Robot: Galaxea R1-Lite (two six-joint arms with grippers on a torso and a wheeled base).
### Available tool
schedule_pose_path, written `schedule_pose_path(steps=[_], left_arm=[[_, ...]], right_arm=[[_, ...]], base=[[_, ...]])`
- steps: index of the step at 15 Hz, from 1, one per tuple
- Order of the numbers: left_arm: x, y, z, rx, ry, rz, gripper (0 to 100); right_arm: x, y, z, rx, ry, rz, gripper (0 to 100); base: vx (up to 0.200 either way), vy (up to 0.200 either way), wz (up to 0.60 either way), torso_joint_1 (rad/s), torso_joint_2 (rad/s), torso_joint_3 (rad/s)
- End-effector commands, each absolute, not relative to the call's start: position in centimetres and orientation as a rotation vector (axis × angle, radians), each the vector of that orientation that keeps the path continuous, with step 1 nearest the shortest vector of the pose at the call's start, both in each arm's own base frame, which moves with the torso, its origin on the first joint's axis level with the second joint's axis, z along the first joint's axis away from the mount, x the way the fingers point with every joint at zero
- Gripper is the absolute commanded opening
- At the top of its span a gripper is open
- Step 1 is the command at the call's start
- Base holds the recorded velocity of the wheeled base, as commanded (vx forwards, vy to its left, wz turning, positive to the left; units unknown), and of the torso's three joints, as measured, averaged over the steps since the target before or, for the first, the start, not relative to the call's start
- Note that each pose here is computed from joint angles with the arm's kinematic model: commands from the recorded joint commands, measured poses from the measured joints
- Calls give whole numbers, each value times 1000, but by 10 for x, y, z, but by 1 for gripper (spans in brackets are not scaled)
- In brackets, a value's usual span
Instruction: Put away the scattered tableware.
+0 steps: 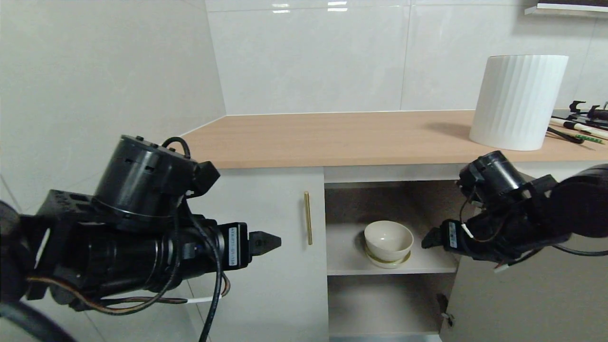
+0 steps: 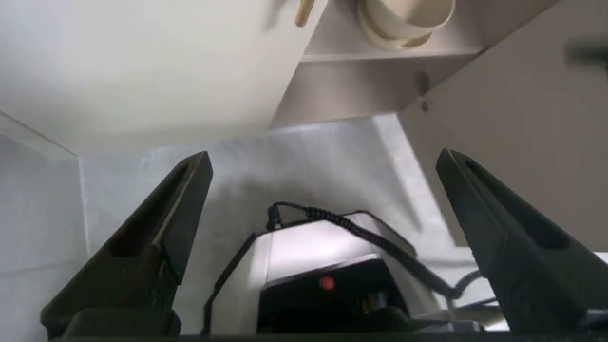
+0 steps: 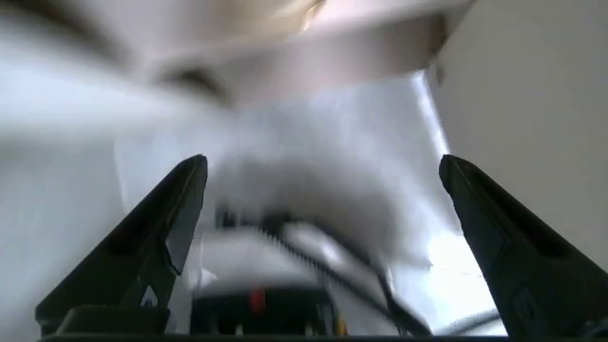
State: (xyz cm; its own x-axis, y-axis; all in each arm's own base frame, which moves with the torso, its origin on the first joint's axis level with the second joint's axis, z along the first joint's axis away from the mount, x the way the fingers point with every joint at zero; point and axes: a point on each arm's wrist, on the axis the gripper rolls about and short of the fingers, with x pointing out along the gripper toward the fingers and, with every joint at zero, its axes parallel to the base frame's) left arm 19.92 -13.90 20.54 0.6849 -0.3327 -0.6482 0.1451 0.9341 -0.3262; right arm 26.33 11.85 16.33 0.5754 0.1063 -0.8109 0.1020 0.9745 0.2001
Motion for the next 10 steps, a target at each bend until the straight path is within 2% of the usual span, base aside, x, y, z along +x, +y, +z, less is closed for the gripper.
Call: schedule_pose_path(steps=[1,3,8,10], left_arm=[[184,-121,215,-297,730,-264,100],[178,-116,216,-306,727,-285,100],[179,-117,215,-307,734,-289,100],[182,-118,212,-303,746,-280,100]], right_arm=[[190,110,189,223,906,129,100],[174,101,188,225,898,132,100],[170,101,186,219,904,138,100],[168,102,186,210,906,148,100]], base=[[0,0,0,0,0,0],[0,0,0,0,0,0],[0,0,0,0,0,0],[-200,0,0,0,0,5]])
